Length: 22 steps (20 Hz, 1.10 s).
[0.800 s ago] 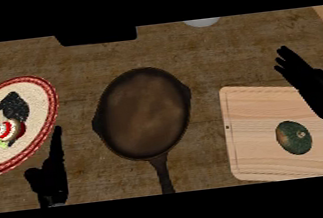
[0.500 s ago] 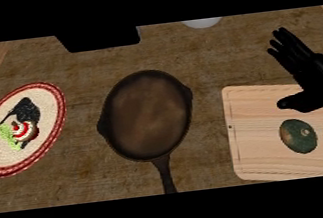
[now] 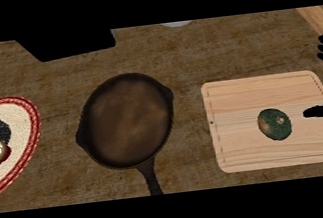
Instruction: Pick the squash from the cutting board and place it in the pan
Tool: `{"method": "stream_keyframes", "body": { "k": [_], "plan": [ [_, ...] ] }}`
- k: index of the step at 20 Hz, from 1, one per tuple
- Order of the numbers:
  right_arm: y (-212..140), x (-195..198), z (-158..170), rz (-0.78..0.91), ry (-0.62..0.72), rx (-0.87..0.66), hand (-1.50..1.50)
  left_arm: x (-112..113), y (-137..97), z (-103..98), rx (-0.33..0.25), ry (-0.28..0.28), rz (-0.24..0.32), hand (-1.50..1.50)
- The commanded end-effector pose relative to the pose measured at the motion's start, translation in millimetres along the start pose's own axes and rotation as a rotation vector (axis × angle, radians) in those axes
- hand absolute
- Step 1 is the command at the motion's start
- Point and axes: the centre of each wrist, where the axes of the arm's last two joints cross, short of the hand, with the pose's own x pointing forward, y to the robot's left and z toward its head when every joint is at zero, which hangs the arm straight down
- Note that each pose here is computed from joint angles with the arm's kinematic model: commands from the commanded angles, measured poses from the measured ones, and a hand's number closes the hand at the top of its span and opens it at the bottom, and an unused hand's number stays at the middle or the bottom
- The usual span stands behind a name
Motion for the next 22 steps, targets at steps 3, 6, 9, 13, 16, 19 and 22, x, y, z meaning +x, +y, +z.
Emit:
{"method": "stream_keyframes", "body": {
  "k": [3,6,9,13,16,19,22],
  "plan": [
    [-29,24,7,0.307,0.004,0.11,-1.5,87,-18,-46,-0.076,-0.381,0.159,0.0],
    [-33,36,5,0.385,0.019,0.2,-1.5,96,-22,-50,-0.093,-0.401,0.159,0.0],
    [-36,42,6,0.435,0.035,0.307,-1.5,102,-20,-53,-0.105,-0.401,0.162,0.0],
    [-29,58,3,0.479,0.025,0.427,-1.5,105,-21,-57,-0.113,-0.413,0.146,0.0],
    [-27,65,0,0.53,0.068,0.447,-1.5,107,-23,-59,-0.136,-0.408,0.148,0.0],
    [-21,69,-2,0.559,0.103,0.466,-1.5,113,-23,-62,-0.123,-0.411,0.152,0.0],
    [-4,69,-5,0.601,0.146,0.528,-1.5,117,-20,-64,-0.137,-0.413,0.146,0.0]
  ]
}}
